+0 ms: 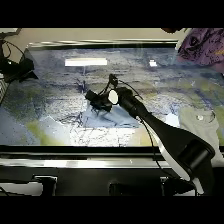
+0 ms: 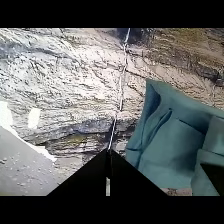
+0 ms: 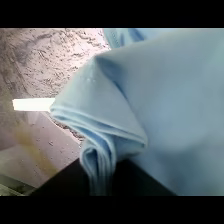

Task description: Fold the clothes and pants, and hang the long-sleeved shirts on hangers.

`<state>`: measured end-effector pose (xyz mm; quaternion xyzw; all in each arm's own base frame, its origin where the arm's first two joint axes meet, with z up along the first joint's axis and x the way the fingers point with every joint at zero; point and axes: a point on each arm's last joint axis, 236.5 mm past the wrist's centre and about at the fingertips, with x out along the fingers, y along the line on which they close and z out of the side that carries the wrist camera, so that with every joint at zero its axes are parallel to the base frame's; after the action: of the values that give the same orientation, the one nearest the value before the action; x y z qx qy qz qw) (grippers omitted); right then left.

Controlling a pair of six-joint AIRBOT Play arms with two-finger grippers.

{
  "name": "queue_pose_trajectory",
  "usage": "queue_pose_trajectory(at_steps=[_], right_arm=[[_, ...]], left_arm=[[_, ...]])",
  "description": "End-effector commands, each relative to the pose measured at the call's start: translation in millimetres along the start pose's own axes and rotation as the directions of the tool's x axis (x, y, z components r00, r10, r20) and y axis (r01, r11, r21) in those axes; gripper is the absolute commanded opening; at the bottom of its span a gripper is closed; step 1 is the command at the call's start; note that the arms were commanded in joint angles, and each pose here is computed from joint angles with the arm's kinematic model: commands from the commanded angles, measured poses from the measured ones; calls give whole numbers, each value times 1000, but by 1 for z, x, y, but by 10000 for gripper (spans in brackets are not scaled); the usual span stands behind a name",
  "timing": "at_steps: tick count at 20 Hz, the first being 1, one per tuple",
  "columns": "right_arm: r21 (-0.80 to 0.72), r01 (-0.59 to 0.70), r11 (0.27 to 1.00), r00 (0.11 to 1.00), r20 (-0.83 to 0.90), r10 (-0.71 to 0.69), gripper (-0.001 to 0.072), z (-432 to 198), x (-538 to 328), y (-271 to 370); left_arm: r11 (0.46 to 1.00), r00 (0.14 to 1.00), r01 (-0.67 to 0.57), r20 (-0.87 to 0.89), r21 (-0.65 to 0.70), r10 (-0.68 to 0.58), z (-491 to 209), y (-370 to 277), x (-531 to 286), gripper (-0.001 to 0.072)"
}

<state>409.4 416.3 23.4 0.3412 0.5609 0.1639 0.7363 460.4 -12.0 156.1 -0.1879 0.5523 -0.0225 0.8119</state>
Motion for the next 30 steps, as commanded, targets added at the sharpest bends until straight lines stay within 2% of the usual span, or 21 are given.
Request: queue_pose_trajectory(at_steps=[1, 2, 4, 7, 10, 11, 12, 16, 18, 20, 23, 27, 30], right_arm=[[-16, 3, 1000, 999, -34, -3, 318, -9, 15, -6], [-31, -11, 999, 999, -44, 10, 348, -11, 14, -3], [-59, -24, 998, 999, -48, 22, 490, -12, 8, 3], [-76, -21, 997, 999, -34, 19, 497, 0, -15, 4], [-78, 18, 997, 1000, -18, -19, 508, 39, -61, -19], [-97, 34, 995, 999, -9, -35, 584, 56, -83, -32], [-117, 54, 992, 998, -2, -55, 618, 75, -111, -50], [-78, 143, 987, 989, 45, -140, 636, 143, -213, -154], [-11, 90, 996, 996, 22, -90, 636, 150, -230, -198], [57, 2, 998, 1000, -9, -2, 636, 140, -221, -227], [108, -31, 994, 994, -97, 42, 633, 107, -181, -261], [163, -122, 979, 978, -151, 147, 630, 83, -133, -271], [152, -120, 981, 967, -206, 151, 610, 68, -107, -272]], left_arm=[[1000, 1000, -9, -3, -1, 9, 1, 3, 2, 22], [1000, 1000, -9, -4, -1, 9, 1, 4, 3, 21], [1000, 1000, -10, -7, -2, 10, 1, 4, 5, 22], [1000, 1000, -10, -8, -3, 10, 1, 4, 6, 22], [1000, 1000, -10, -8, -2, 10, 1, 4, 6, 22], [1000, 1000, -10, -8, -2, 10, 1, 4, 5, 22], [1000, 1000, -10, -8, -2, 10, 1, 4, 5, 22], [1000, 1000, -11, -8, -2, 11, 1, 5, 5, 22], [1000, 1000, -13, -7, -3, 13, 1, 6, 5, 22], [1000, 1000, -15, -4, -8, 15, 2, 9, 4, 22], [1000, 1000, -21, -1, -13, 21, 4, 14, 3, 22], [1000, 1000, -25, 0, -1, 25, 4, 16, 3, 22], [1000, 1000, -25, 0, -1, 25, 4, 16, 3, 22]])
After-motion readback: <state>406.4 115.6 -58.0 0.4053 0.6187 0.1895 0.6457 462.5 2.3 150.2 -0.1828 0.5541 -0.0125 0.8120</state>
